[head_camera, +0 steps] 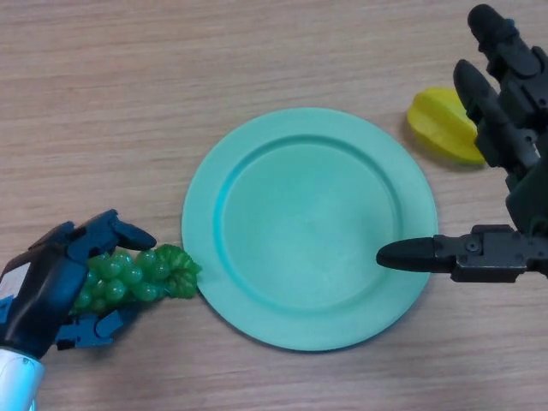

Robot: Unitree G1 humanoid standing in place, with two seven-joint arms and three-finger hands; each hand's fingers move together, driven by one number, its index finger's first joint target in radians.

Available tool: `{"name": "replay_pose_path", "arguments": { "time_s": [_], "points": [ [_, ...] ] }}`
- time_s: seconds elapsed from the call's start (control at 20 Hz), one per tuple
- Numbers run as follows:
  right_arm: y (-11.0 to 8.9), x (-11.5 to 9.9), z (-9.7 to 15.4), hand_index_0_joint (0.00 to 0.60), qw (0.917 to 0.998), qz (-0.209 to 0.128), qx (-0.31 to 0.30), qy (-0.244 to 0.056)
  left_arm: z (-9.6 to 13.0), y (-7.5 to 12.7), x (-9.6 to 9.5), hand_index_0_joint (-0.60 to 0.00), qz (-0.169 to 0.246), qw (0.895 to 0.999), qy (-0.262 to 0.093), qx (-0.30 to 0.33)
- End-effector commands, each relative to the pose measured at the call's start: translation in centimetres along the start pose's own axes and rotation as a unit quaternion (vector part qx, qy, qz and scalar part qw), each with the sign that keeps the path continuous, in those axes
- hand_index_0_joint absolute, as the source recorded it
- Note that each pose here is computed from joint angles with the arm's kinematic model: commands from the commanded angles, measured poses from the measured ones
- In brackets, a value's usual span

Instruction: Pick up the green grapes and place it on the plate

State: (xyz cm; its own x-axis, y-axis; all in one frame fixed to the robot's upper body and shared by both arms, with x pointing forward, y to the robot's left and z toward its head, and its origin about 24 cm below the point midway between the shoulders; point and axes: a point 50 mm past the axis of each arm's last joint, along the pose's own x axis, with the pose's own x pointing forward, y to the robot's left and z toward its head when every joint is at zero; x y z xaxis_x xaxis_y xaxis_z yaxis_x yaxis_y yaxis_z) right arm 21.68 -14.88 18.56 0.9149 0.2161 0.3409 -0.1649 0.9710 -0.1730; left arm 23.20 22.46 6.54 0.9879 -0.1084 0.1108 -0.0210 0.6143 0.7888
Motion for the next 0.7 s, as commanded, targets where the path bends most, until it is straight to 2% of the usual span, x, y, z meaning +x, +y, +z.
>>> {"name": "replay_pose_path", "arguments": {
  "time_s": [0.05, 0.35, 0.4, 0.45, 0.5, 0.55, 0.6, 0.65, 0.7],
  "points": [
    [-0.2, -0.4, 2.8, 0.000, 0.9956, -0.001, -0.007, -0.094, -0.4, 1.7, -0.5, -0.600, 0.032, 0.999, -0.006, 0.041],
    [-0.1, -0.3, 3.0, 0.000, 0.9953, -0.003, 0.001, -0.097, 1.1, 3.4, -1.2, -0.600, -0.010, 1.000, -0.008, -0.012],
    [0.2, -0.1, 3.1, 0.000, 0.9953, -0.001, -0.005, -0.096, 2.1, 4.2, -1.5, -0.600, -0.022, 0.998, -0.015, -0.056],
    [0.2, -0.1, 3.1, 0.000, 0.9953, 0.000, -0.004, -0.096, 2.5, 4.5, -1.6, -0.600, -0.022, 0.997, -0.020, -0.066],
    [0.3, -0.2, 3.3, 0.000, 0.9948, 0.001, -0.002, -0.102, 3.7, 5.3, -1.8, -0.600, -0.043, 0.992, -0.031, -0.114],
    [0.3, -0.2, 3.3, 0.000, 0.9947, 0.000, -0.004, -0.103, 4.1, 5.8, -1.7, -0.600, -0.031, 0.990, -0.037, -0.133],
    [0.3, -0.2, 3.2, 0.000, 0.9948, 0.001, -0.007, -0.101, 4.9, 6.8, -1.9, -0.600, -0.029, 0.982, -0.022, -0.184],
    [0.3, -0.2, 3.3, 0.000, 0.9948, -0.001, -0.008, -0.101, 5.2, 7.1, -1.8, -0.600, -0.023, 0.982, -0.021, -0.188],
    [0.2, -0.2, 3.6, 0.000, 0.9944, -0.004, -0.008, -0.105, 6.2, 7.6, -1.5, -0.600, -0.021, 0.985, -0.040, -0.166]
  ]
}}
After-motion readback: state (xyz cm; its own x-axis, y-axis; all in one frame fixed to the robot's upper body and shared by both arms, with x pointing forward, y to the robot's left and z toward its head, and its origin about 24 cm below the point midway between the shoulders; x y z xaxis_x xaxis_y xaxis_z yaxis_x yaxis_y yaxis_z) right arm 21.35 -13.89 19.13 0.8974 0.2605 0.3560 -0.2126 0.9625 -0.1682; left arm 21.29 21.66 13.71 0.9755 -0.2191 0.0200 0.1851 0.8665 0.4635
